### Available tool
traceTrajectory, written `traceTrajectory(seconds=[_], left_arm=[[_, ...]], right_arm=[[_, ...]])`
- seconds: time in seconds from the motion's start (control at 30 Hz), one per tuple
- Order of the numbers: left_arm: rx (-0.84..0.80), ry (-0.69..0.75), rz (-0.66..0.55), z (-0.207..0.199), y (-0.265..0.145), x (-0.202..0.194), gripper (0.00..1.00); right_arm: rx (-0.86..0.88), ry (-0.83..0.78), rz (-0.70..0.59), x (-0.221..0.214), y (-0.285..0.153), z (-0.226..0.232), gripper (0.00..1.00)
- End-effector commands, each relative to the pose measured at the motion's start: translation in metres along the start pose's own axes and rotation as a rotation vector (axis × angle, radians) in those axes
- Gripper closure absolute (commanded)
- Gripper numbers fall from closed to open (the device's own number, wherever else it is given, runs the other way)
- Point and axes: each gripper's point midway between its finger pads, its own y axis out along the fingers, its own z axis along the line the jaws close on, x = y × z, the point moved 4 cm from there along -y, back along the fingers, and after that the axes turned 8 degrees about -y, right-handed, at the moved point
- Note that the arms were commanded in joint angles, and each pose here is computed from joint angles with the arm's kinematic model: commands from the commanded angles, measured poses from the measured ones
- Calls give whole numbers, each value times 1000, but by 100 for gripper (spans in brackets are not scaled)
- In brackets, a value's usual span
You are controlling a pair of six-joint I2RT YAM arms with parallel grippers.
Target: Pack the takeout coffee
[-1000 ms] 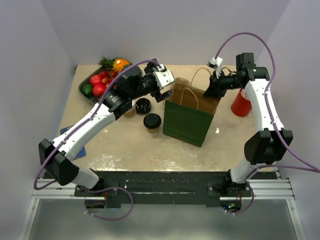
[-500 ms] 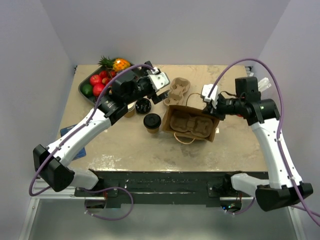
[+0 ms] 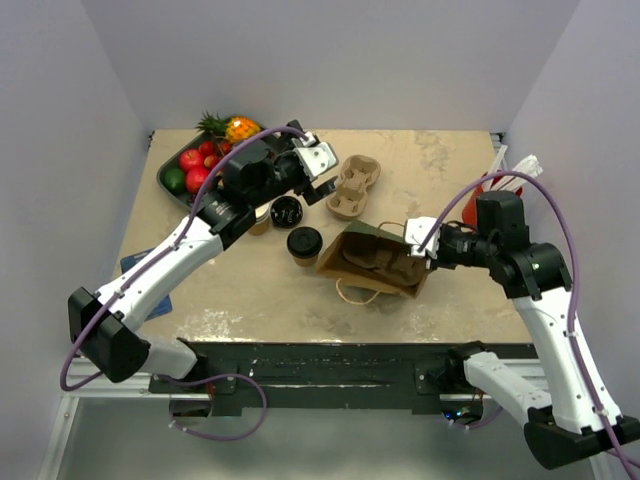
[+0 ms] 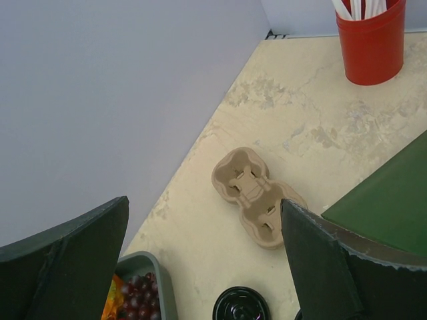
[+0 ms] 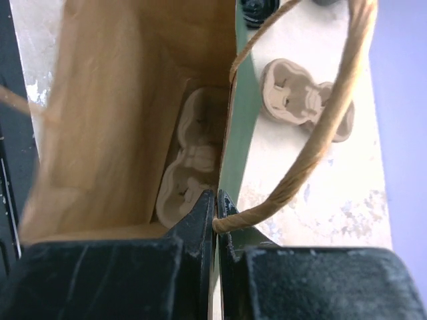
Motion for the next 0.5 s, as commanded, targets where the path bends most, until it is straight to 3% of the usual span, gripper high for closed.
traceTrajectory(seconds=[0.0, 0.47], left_arm=[[42, -16, -31, 11, 6, 4, 0], [-3, -46, 51, 10, 11, -26, 0]], right_arm=[[-80, -61, -51, 14, -8, -11, 100], [-66, -24, -90, 24, -8, -15, 100]])
